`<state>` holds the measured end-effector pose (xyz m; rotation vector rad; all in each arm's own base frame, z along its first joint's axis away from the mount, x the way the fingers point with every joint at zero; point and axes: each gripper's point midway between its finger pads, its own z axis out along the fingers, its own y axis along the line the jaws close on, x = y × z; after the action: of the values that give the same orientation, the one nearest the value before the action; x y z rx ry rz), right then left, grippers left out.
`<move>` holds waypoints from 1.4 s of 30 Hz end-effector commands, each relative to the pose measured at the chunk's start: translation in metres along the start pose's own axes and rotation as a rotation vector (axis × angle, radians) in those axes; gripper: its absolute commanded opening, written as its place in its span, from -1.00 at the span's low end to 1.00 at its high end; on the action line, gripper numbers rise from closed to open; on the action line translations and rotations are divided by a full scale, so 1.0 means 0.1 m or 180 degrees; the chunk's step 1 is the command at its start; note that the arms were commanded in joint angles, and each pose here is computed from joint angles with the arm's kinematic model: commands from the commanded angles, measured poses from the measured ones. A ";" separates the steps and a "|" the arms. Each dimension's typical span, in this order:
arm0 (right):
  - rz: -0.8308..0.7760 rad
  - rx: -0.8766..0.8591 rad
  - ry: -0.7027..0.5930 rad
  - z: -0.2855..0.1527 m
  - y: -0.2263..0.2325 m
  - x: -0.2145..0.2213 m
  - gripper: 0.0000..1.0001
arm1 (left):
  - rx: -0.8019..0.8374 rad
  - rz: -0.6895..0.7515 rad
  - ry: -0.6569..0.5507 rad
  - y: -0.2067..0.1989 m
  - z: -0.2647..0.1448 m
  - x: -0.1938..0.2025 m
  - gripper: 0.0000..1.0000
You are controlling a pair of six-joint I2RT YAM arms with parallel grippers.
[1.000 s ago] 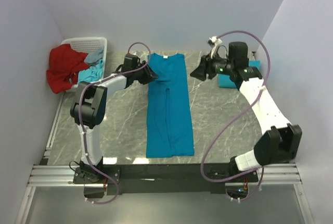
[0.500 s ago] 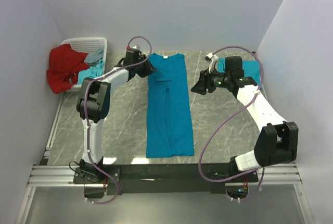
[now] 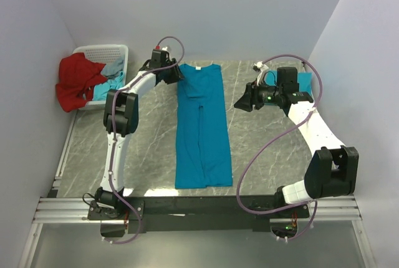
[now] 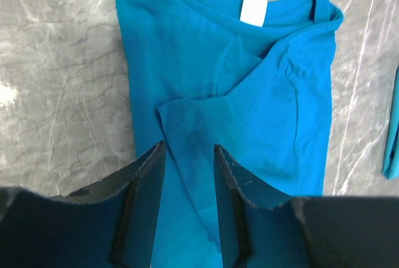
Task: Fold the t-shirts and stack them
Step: Fold the tshirt
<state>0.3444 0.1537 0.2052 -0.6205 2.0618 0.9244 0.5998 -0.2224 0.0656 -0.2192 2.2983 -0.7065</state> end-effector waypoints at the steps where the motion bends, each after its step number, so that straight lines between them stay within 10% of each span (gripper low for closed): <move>1: -0.0174 -0.0051 -0.0145 -0.09 0.07 -0.16 0.15 | 0.0139 0.0221 0.0001 -0.03 0.00 -0.11 -0.14; 42: -0.0022 -0.0013 -0.0163 -0.16 -0.07 -0.15 0.13 | 0.0190 0.0347 -0.0081 0.04 0.27 -0.16 -0.09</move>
<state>0.3489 0.1390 0.2075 -0.5848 2.0535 0.9234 0.6176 -0.2267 0.0434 -0.0999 2.2920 -0.7435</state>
